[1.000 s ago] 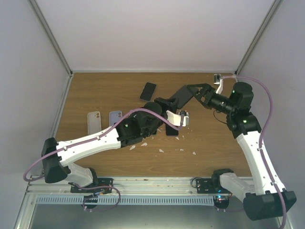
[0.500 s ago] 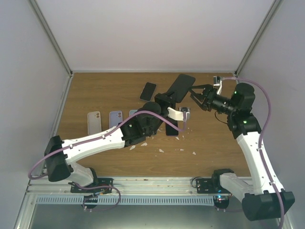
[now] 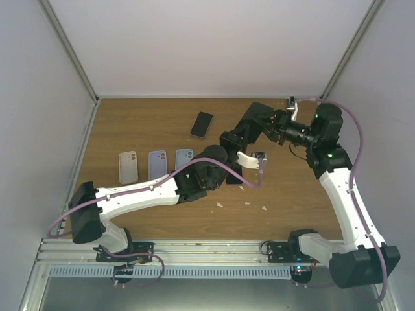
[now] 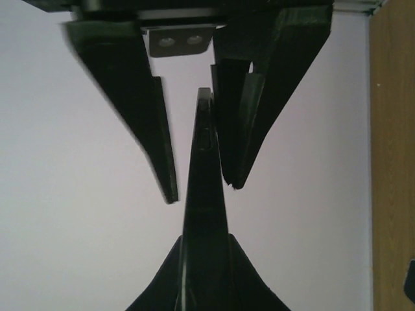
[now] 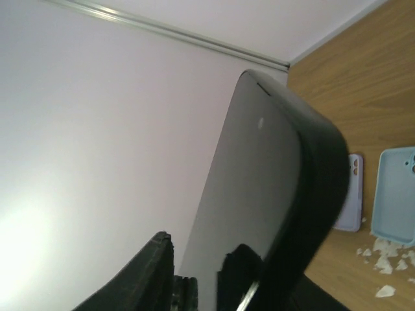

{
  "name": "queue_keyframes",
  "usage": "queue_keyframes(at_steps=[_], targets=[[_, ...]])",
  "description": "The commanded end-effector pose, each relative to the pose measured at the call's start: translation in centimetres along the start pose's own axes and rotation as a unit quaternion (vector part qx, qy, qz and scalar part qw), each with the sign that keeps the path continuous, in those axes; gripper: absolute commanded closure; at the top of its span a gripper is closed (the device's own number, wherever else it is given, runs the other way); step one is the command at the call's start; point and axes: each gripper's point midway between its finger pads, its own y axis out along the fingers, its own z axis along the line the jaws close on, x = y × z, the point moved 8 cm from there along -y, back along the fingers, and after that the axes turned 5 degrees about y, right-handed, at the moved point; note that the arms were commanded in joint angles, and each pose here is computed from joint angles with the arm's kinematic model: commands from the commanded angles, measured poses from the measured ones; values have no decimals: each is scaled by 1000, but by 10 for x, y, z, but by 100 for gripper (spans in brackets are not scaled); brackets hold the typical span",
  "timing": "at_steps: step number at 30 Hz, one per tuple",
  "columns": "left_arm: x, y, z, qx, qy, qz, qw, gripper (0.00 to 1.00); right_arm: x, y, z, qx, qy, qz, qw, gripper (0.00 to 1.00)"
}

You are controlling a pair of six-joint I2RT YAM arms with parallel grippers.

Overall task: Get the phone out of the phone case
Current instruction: Place the phone at the center of the board.

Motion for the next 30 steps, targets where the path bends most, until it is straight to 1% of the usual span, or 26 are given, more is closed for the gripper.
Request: queue_keyframes(at_steps=[1, 6, 7, 9, 11, 13, 14, 16, 18, 19, 20, 22, 23, 26, 28, 30], targets=[[11, -5, 23, 59, -20, -17, 998, 100, 0, -2, 20, 24, -19, 2, 1000, 75], [15, -8, 23, 65, -13, -21, 998, 100, -1, -1, 19, 25, -12, 5, 1000, 97], [15, -8, 23, 65, -13, -22, 998, 100, -1, -2, 19, 26, -11, 6, 1000, 99], [15, -9, 21, 63, -11, -21, 998, 100, -1, -2, 19, 28, -10, 7, 1000, 100], [14, -9, 18, 59, -6, -22, 998, 95, -1, -2, 17, 29, -9, 8, 1000, 99], [13, -11, 16, 57, -4, -23, 998, 85, -1, -3, 16, 31, -11, 8, 999, 100], [12, -12, 15, 55, -4, -23, 998, 79, -1, -4, 16, 33, -14, 7, 999, 100], [10, -14, 13, 41, -11, -23, 999, 63, 1, -6, 14, 32, -17, 4, 999, 99], [6, -16, 11, 24, -20, -25, 999, 43, 2, -9, 11, 31, -25, 1, 999, 100], [2, -17, 9, 14, -25, -25, 999, 30, 2, -10, 9, 30, -30, 0, 999, 100], [-2, -18, 7, 2, -31, -25, 999, 21, 2, -11, 7, 29, -36, -1, 999, 99], [-12, -20, 3, -21, -47, -22, 998, 7, 0, -13, -2, 26, -49, 6, 998, 100], [-18, -21, 1, -37, -66, -22, 997, 2, 0, -13, -6, 24, -54, 11, 998, 100], [-37, -24, -6, -80, -101, -19, 991, 1, -1, -14, -25, 10, -72, 36, 997, 99], [-50, -23, -11, -104, -126, -8, 986, 1, -1, -14, -34, 2, -99, 49, 994, 99], [-62, -21, -9, -125, -168, 0, 978, 1, -4, -14, -44, -14, -126, 63, 990, 99]])
